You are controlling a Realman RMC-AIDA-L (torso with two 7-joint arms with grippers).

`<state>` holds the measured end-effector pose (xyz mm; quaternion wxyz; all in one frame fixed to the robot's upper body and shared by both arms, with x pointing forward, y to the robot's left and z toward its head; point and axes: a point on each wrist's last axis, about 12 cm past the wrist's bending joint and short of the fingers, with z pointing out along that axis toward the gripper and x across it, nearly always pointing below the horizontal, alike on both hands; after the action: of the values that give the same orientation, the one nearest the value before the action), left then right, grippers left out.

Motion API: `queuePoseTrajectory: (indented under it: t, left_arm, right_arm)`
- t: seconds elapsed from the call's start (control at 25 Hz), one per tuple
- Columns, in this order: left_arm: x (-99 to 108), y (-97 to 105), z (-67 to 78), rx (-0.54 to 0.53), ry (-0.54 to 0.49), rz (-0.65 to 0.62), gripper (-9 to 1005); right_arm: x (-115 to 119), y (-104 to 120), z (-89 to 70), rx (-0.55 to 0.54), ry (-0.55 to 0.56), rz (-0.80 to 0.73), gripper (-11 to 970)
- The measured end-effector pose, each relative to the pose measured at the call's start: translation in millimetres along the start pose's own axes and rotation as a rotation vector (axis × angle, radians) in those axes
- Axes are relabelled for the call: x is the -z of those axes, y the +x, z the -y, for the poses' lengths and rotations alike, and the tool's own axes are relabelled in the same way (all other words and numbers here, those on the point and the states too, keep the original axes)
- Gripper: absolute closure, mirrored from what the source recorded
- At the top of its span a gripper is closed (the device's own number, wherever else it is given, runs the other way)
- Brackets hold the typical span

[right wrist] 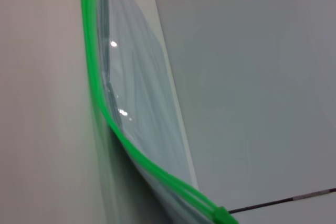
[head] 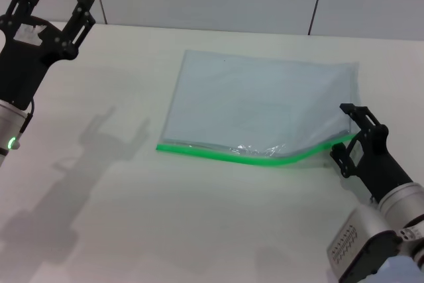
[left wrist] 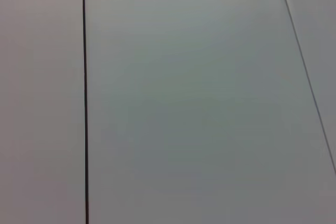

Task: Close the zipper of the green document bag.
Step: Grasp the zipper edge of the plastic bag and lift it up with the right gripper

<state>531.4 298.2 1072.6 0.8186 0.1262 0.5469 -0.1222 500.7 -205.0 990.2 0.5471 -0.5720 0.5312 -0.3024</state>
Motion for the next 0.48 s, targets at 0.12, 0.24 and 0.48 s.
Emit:
queuePoseTrajectory:
  t: [0.12, 0.24, 0.48]
  left_arm:
    - [0.0, 0.1, 0.0, 0.0, 0.0, -0.001, 371]
    - [0.0, 0.9, -0.2, 0.0, -0.002, -0.008, 373]
    - [-0.2, 1.3, -0.5, -0.001, -0.003, -0.012, 377]
  right_arm:
    - [-0.2, -0.5, 0.1, 0.003, 0.0, 0.002, 209]
    - [-0.3, -1.0, 0.0, 0.004, -0.001, 0.005, 355]
    - [-0.9, -5.9, -0.2, -0.001, -0.005, 0.02, 625]
